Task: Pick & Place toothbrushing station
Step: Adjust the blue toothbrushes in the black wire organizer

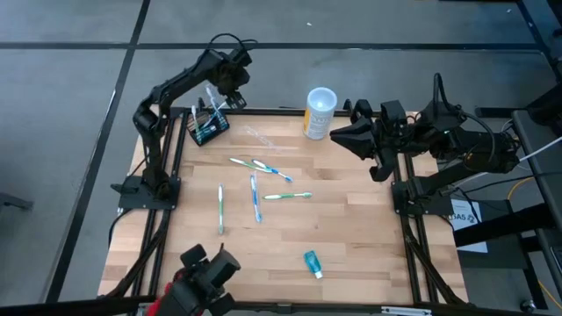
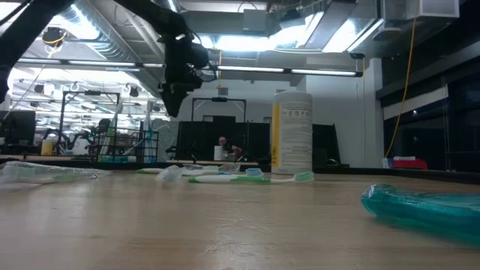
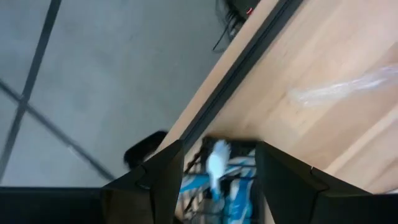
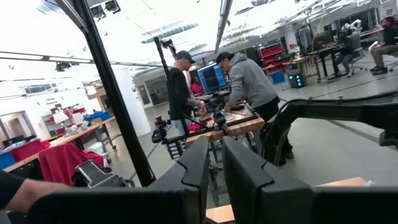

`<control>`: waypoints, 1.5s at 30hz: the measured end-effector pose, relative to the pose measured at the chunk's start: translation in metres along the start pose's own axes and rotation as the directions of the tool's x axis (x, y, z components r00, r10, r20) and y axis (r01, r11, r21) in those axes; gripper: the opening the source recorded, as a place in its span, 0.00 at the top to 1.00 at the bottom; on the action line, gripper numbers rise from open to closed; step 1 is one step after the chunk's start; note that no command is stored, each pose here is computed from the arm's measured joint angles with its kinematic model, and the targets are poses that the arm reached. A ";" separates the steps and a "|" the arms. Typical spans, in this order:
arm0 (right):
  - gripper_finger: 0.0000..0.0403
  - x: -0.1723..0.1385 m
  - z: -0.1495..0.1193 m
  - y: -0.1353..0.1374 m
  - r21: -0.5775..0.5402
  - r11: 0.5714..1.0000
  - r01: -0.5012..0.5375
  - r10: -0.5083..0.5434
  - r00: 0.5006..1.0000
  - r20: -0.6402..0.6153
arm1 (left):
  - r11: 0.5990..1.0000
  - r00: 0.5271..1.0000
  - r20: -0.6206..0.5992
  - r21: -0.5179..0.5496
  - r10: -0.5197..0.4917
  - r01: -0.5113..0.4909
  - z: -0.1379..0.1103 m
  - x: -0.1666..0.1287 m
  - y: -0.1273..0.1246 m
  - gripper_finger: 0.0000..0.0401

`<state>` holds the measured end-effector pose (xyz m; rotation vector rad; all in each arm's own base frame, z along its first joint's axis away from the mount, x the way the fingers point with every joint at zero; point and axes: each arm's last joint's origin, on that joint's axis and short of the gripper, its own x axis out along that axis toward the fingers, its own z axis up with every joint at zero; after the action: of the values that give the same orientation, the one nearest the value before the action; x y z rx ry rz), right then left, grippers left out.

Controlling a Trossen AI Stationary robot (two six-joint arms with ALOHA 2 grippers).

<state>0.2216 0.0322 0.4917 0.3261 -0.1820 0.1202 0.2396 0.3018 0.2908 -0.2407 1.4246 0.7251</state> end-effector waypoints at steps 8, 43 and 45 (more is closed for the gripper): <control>0.88 0.000 0.000 0.000 0.000 1.000 0.002 -0.002 1.000 0.001 | 0.999 0.997 -0.067 -0.009 0.034 -0.035 -0.005 0.014 0.003 0.52; 0.88 -0.002 0.002 0.001 -0.003 1.000 -0.018 0.018 1.000 0.002 | 0.998 0.987 -0.153 -0.039 -0.057 0.052 -0.006 0.039 0.003 0.78; 0.88 -0.002 0.002 0.001 -0.003 1.000 -0.018 0.018 1.000 0.002 | 0.998 0.987 -0.154 -0.039 -0.056 0.051 -0.006 0.039 0.004 0.82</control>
<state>0.2187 0.0323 0.4932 0.3212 -0.1871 0.1378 0.2319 0.3133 0.2540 -0.3680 1.5474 0.6997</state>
